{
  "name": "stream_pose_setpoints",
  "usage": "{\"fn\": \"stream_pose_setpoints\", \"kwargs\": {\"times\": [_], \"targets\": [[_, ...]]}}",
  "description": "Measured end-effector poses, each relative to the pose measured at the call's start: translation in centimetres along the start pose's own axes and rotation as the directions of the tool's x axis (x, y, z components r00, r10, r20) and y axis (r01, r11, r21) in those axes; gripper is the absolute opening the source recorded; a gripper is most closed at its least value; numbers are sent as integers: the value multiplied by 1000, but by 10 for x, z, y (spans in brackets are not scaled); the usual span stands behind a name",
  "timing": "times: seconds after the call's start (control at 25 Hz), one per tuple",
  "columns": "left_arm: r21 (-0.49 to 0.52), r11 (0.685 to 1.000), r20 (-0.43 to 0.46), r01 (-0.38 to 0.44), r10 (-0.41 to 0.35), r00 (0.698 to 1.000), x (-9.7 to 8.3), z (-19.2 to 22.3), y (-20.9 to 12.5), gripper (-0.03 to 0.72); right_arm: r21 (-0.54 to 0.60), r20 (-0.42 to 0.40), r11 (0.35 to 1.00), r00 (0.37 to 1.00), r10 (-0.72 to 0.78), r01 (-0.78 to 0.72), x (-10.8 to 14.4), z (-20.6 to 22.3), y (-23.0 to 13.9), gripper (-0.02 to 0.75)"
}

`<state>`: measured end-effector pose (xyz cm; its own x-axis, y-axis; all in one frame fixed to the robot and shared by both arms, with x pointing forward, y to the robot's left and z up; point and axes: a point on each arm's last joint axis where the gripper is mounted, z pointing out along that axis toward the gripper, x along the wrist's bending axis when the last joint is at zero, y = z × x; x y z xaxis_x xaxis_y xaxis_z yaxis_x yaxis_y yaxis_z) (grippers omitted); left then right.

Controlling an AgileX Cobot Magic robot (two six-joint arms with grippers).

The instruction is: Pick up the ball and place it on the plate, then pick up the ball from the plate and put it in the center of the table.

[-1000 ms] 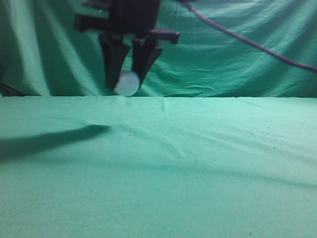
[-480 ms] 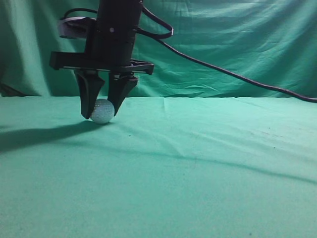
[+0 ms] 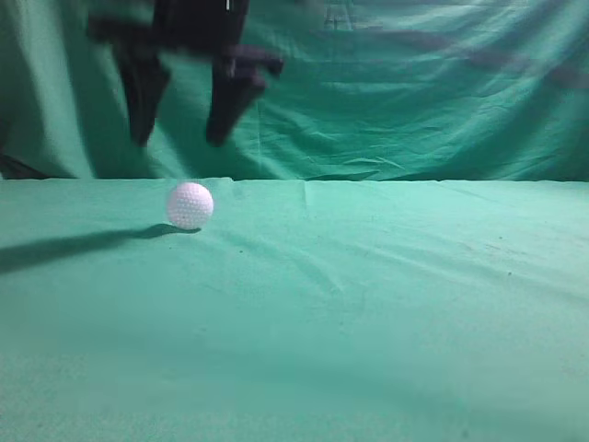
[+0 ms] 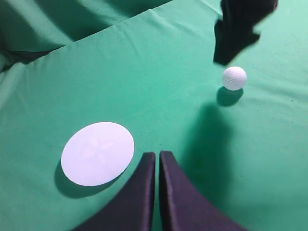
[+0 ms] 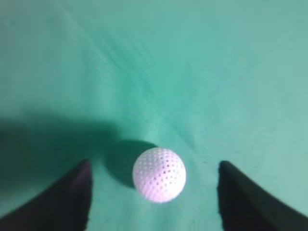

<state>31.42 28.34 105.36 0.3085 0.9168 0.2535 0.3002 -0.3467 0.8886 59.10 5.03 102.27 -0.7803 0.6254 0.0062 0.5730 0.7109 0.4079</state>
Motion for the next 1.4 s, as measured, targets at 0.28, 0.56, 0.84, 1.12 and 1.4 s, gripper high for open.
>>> {"fn": "stream_pose_setpoints", "kwargs": {"times": [0.28, 0.56, 0.84, 1.12, 1.4], "targets": [[0, 999, 0, 47, -47, 999, 0, 0, 0, 0, -159, 49, 987, 999, -15, 23, 6, -139, -3, 47], [-17, 995, 34, 99, -99, 995, -4, 2, -1, 0, -361, 67, 932, 997, 34, -8, 14, -253, -30, 0], [-21, 1000, 115, 0, 2, 993, -15, 11, -16, 0, -431, 90, 902, 994, 65, -20, 21, -314, -82, 0], [-46, 990, 142, 134, -126, 982, -17, 11, -13, 0, -369, 89, 929, 993, 74, -36, 28, -318, -142, 0], [-9, 991, 190, 135, -131, 973, -21, 11, -15, 0, -492, 84, 870, 993, 83, -31, 37, -316, -221, 0]]}}
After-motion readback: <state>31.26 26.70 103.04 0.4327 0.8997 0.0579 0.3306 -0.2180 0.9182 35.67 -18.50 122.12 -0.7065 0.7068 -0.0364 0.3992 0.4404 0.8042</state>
